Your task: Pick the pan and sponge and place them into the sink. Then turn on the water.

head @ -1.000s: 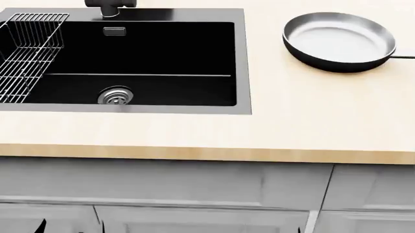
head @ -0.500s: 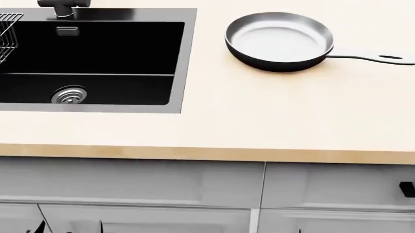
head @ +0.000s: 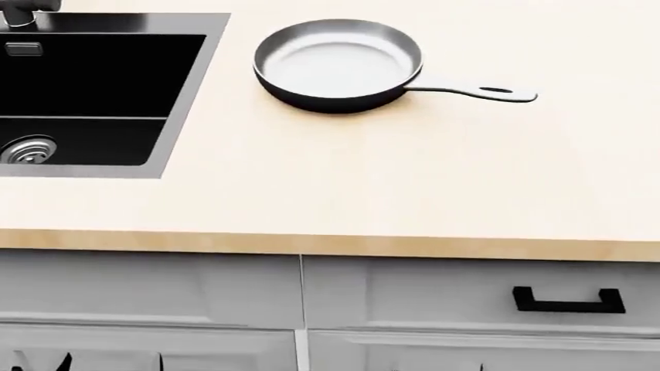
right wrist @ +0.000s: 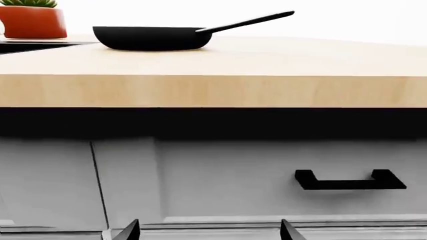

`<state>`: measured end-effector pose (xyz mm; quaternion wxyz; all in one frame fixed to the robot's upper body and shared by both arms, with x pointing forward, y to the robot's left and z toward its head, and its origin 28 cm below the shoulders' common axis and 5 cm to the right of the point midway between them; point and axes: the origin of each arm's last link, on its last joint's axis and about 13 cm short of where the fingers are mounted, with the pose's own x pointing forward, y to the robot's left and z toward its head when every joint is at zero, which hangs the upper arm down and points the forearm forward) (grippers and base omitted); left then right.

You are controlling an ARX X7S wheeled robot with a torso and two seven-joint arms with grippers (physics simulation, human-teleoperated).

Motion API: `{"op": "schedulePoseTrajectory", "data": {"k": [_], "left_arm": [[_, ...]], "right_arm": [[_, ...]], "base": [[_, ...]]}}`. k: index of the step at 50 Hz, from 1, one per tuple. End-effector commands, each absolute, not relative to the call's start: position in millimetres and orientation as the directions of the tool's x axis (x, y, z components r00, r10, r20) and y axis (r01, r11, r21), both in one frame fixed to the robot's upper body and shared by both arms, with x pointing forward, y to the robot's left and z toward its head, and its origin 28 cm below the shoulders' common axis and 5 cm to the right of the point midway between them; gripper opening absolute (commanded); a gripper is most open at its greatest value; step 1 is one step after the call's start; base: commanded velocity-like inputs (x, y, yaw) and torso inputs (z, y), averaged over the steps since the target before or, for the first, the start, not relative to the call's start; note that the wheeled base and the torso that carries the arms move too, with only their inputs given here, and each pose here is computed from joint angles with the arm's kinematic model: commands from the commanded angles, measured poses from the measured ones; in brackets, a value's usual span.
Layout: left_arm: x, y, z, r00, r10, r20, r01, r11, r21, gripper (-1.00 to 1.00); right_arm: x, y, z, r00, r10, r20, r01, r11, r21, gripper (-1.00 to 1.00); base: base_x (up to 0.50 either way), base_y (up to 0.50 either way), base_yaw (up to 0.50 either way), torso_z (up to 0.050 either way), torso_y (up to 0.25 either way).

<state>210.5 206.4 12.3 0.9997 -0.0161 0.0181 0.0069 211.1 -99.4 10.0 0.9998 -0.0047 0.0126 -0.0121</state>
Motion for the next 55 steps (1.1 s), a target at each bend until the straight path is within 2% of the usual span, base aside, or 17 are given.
{"op": "schedulePoseTrajectory", "data": {"k": [1, 9, 21, 55], "left_arm": [[210.6, 207.2, 12.1, 0.999, 0.018, -0.038, -0.018, 1.0, -0.019, 1.0], [211.1, 206.8, 10.8, 0.998, 0.024, -0.051, -0.022, 1.0, 0.022, 1.0], [211.7, 207.7, 11.6, 0.998, 0.034, -0.044, -0.036, 0.999, -0.031, 1.0], [211.2, 207.0, 11.8, 1.0, 0.013, -0.029, -0.013, 1.0, -0.002, 1.0]], "right_arm": [[211.2, -98.6, 10.5, 0.999, -0.029, -0.019, 0.029, 1.0, -0.01, 1.0], [211.6, -98.9, 9.9, 0.999, -0.033, -0.025, 0.032, 0.999, -0.014, 1.0], [211.3, -99.1, 9.4, 0.999, -0.038, -0.03, 0.038, 0.999, -0.017, 1.0], [212.3, -99.3, 8.0, 0.998, -0.041, -0.04, 0.039, 0.998, -0.038, 1.0]], "base": [[0.0, 0.0, 0.0, 0.0, 0.0], [0.0, 0.0, 0.0, 0.0, 0.0], [0.0, 0.0, 0.0, 0.0, 0.0], [0.0, 0.0, 0.0, 0.05, 0.0]]}}
